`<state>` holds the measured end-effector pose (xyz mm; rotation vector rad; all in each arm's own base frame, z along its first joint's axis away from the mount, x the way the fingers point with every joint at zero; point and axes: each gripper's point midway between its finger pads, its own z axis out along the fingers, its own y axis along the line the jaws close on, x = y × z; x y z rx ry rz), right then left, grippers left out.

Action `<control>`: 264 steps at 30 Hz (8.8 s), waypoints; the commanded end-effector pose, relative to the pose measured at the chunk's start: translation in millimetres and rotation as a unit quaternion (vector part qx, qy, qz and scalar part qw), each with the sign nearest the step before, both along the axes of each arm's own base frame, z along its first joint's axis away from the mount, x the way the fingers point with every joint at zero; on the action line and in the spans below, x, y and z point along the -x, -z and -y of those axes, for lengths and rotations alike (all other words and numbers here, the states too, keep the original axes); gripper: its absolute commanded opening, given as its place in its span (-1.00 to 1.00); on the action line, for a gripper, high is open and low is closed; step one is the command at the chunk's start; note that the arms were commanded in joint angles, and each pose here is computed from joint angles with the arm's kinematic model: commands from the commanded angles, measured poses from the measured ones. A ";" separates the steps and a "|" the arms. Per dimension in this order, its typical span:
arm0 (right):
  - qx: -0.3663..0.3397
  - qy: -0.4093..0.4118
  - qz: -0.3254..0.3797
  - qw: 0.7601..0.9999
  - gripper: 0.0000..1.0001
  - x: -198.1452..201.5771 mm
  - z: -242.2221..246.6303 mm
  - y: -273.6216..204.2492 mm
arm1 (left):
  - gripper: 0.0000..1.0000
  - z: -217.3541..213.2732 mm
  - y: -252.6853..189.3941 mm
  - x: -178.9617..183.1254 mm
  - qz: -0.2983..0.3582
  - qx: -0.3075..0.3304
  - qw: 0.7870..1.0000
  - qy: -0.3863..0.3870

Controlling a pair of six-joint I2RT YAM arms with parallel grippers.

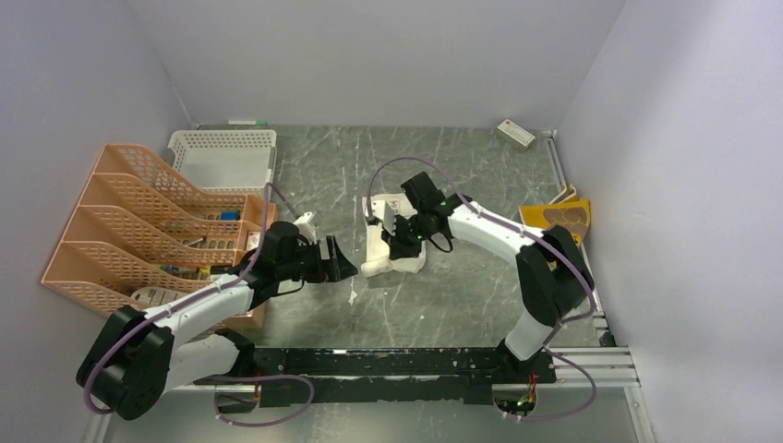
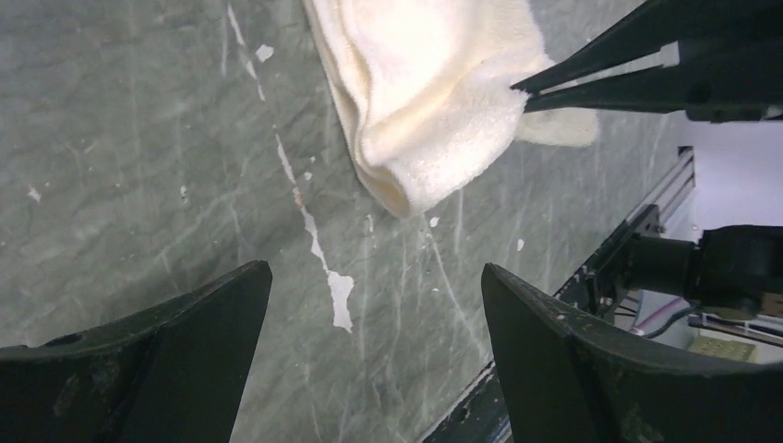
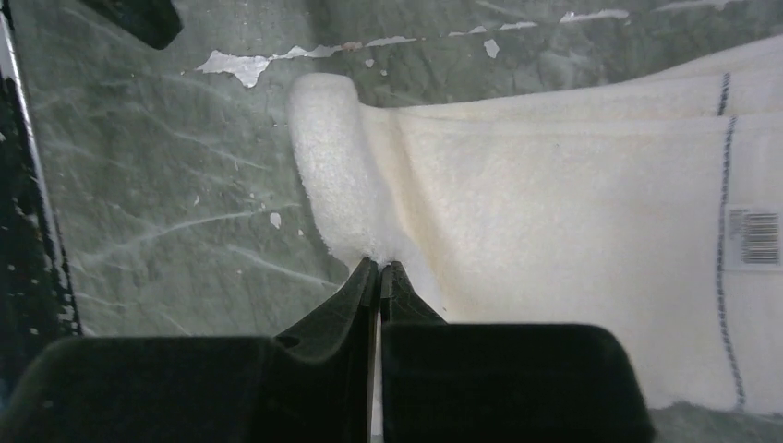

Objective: Roll the towels
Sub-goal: Roll the towel at the center of the board.

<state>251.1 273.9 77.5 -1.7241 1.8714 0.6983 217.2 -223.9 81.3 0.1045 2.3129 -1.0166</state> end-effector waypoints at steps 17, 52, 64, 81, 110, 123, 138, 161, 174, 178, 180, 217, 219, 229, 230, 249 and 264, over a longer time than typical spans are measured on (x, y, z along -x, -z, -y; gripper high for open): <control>-0.058 0.069 -0.144 0.986 -1.00 -23.2 23.5 3.0 | 1.00 47.7 -54.2 -29.6 0.318 -0.008 0.941 0.114; -0.080 0.076 -0.139 0.984 -1.00 -36.7 28.3 -3.4 | 0.42 99.5 18.8 -28.3 0.268 0.095 0.909 0.305; -0.054 0.118 -0.107 0.986 -0.37 -50.7 37.4 3.0 | -0.86 95.5 6.4 -28.0 0.249 0.175 0.906 0.294; -0.131 0.246 0.282 0.918 1.00 -49.6 40.9 -112.4 | -0.86 92.6 49.6 -37.6 0.064 0.099 0.956 0.269; -0.048 -0.023 0.129 0.990 0.83 36.0 54.1 -25.6 | -0.87 65.2 45.7 -27.2 0.061 0.147 0.957 0.243; -0.055 0.046 0.169 0.983 0.53 19.6 46.0 -9.3 | -0.86 53.2 46.9 -27.2 0.070 0.111 0.961 0.245; -0.104 0.016 0.080 0.991 0.07 37.3 18.8 14.6 | -0.86 51.1 53.7 -23.3 0.060 0.107 0.961 0.246; -0.191 0.105 -0.122 0.968 -1.00 3.2 45.5 -9.1 | -0.86 49.6 57.2 -22.3 0.058 0.101 0.962 0.246; -0.085 0.187 -0.218 0.954 -1.00 -11.8 61.6 56.3 | -0.83 43.7 68.2 -32.4 0.015 0.062 0.974 0.217; -0.033 0.226 -0.218 0.949 -1.00 -17.8 74.2 77.0 | -0.34 36.6 76.1 -41.7 -0.012 0.026 0.983 0.184; -0.016 0.246 -0.212 0.946 -0.81 -22.3 79.1 82.8 | -0.15 30.6 71.7 -48.4 0.007 0.000 0.985 0.172; 0.048 0.264 -0.180 0.946 -0.57 -25.0 79.9 89.4 | -0.53 92.1 0.8 -51.5 0.058 -0.028 0.994 0.090; 0.049 0.266 -0.178 0.946 -0.57 -24.7 80.9 88.8 | -0.64 92.3 1.8 -54.7 0.067 -0.032 0.993 0.090; 0.046 0.278 -0.128 0.951 0.90 -39.2 84.5 71.0 | -0.86 92.0 67.8 -52.3 0.005 -0.060 0.993 0.102; 0.043 0.285 -0.105 0.952 0.99 -46.1 85.7 62.0 | -0.86 89.8 71.8 -53.5 0.001 -0.066 0.993 0.098; -0.021 0.338 0.341 0.877 1.00 -33.7 61.6 -64.4 | -0.86 87.5 85.4 -51.2 -0.034 -0.035 0.994 0.095; 0.060 0.063 0.339 0.937 0.78 14.6 22.3 18.6 | -0.86 89.2 87.5 -38.3 -0.055 0.009 0.991 0.126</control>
